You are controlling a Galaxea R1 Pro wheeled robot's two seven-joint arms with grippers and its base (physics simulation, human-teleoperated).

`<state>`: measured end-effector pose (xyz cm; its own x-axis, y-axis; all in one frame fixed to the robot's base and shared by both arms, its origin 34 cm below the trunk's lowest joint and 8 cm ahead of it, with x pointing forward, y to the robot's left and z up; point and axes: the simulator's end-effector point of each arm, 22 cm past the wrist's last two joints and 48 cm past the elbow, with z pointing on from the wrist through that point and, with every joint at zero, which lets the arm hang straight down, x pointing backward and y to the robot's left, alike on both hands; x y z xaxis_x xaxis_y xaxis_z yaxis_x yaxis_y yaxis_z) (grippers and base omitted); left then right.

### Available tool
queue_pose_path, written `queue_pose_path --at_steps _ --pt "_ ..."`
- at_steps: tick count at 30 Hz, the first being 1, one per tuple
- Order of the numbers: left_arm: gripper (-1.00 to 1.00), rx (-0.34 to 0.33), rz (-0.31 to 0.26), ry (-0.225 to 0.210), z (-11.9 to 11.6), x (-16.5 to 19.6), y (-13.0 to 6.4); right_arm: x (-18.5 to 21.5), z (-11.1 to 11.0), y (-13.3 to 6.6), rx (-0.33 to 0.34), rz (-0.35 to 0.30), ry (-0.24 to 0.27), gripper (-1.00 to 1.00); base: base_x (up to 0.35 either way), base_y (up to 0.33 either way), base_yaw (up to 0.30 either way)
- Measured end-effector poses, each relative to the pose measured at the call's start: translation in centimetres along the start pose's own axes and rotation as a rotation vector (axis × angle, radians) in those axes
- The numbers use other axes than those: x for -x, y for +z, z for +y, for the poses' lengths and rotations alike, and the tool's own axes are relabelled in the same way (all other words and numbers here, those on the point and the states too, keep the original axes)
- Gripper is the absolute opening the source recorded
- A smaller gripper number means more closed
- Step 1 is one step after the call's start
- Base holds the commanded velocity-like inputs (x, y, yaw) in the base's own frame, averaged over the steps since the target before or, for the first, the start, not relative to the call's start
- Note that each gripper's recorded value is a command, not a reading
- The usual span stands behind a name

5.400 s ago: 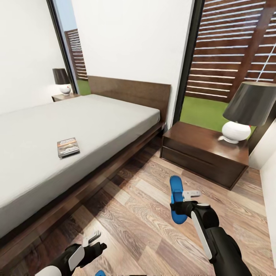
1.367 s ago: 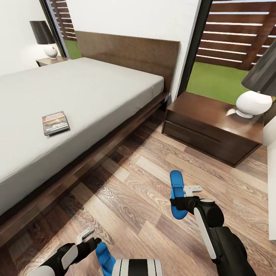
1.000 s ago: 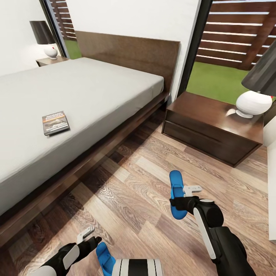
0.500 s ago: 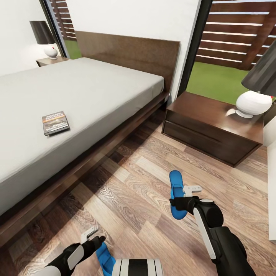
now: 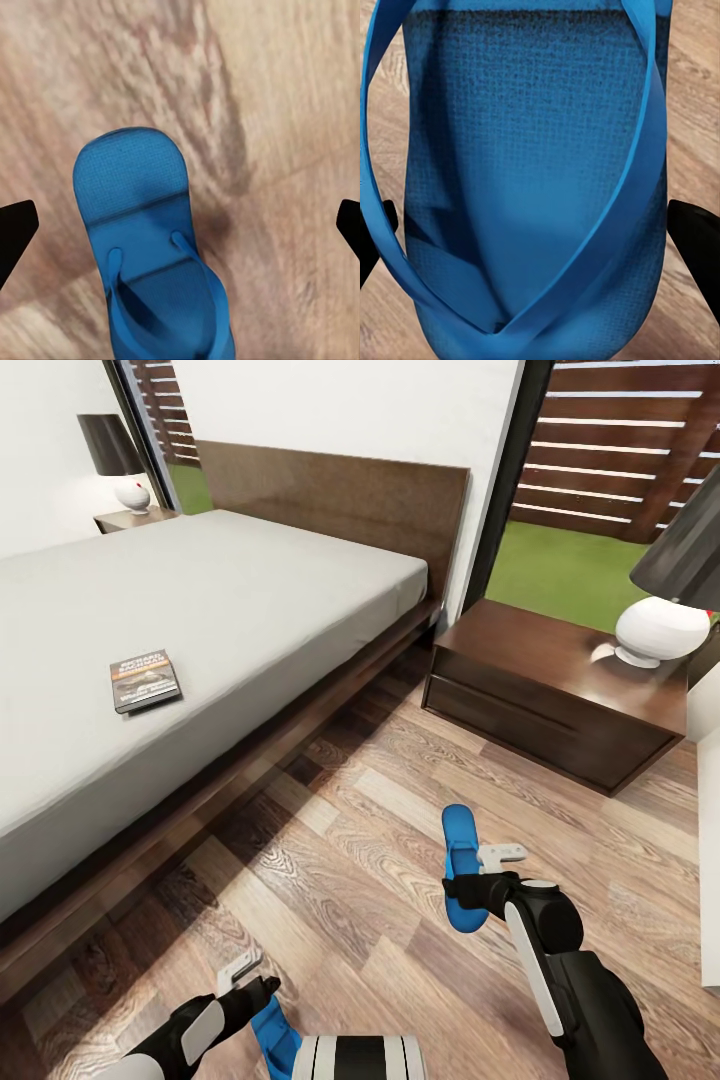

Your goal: In the bedroom, move the book from the bed onto either nightstand, and place the two sandals side by side next to the bed.

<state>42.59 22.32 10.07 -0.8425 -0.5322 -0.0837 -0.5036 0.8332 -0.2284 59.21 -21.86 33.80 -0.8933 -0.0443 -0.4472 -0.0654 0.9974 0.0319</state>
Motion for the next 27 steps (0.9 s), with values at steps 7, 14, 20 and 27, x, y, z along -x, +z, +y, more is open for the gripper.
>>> queue_pose_path --at_steps 7,14,20,27 --pt "1.00 0.002 0.005 -0.004 0.15 -0.33 0.01 0.01 0.00 0.00 0.000 0.000 0.000 -1.00 0.000 0.000 0.000" --pt "1.00 0.002 0.007 -0.005 0.21 -0.48 0.01 0.01 0.01 0.00 0.001 0.000 0.000 -1.00 0.000 0.000 0.000" --pt "1.00 0.002 0.007 -0.005 0.22 -0.51 0.01 0.02 0.02 0.00 0.001 0.000 0.000 -1.00 0.000 0.000 0.000" --pt "1.00 0.003 0.010 -0.006 0.28 -0.62 0.01 0.01 0.02 0.00 0.001 0.000 0.000 -1.00 0.000 0.000 0.000"
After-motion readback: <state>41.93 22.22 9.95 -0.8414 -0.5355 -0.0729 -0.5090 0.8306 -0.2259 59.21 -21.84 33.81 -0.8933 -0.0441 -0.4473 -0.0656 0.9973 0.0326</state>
